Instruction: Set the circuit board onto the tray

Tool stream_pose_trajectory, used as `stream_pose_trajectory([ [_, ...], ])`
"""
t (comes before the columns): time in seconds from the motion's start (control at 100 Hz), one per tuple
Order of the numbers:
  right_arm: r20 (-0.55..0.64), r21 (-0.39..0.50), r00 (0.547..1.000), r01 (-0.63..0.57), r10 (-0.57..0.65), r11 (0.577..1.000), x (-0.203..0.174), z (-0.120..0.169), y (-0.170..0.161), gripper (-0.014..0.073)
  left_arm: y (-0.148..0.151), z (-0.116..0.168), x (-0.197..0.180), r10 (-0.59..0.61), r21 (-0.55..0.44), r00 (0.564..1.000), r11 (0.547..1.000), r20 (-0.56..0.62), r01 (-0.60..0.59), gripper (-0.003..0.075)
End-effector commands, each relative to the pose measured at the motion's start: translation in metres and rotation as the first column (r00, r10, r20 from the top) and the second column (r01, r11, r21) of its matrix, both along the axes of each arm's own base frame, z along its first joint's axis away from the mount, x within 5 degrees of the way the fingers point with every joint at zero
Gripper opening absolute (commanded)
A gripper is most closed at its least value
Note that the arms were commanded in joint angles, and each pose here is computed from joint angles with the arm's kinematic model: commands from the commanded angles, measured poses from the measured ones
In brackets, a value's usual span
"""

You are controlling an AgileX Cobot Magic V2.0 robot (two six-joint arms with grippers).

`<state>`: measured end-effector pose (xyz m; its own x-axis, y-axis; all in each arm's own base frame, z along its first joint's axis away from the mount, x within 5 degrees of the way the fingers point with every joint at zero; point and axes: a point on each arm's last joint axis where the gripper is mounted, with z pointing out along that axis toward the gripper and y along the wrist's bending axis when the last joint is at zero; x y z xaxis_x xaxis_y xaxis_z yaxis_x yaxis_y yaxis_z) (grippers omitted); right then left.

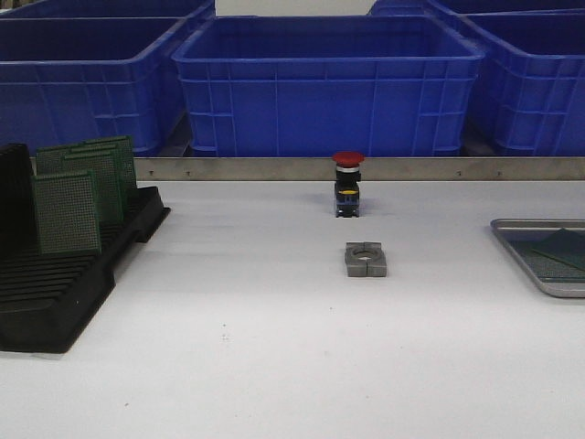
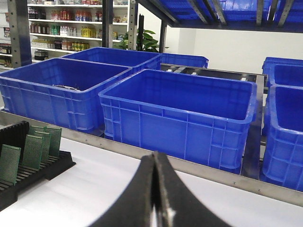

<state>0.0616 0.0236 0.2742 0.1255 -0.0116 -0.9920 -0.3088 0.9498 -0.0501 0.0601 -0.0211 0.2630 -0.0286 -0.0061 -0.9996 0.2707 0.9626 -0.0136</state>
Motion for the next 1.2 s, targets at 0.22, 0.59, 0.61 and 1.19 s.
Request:
stream_pose_trajectory([
  [0.22,0.021,-0.005,1.0,-0.008,0.008,1.0,-0.001,0.008,0.001,-0.0107,0.021,-0.045,0.0,0.266,-0.067,0.963,0.962,0.03,-0.264,-0.002],
  [0.59,0.019,-0.006,1.0,-0.011,0.012,1.0,-0.001,0.008,0.001,-0.0107,0.022,-0.069,-0.004,0.29,-0.078,0.957,0.955,0.023,-0.287,-0.002],
  [0.61,0.019,-0.006,1.0,-0.011,0.012,1.0,-0.001,0.008,0.001,-0.0107,0.022,-0.069,-0.004,0.29,-0.081,0.957,0.955,0.022,-0.287,-0.002],
  [1.19,0.019,-0.006,1.0,-0.012,0.013,1.0,-0.001,0.008,0.001,-0.0107,0.022,-0.07,-0.004,0.289,-0.092,0.957,0.954,0.017,-0.286,-0.002],
])
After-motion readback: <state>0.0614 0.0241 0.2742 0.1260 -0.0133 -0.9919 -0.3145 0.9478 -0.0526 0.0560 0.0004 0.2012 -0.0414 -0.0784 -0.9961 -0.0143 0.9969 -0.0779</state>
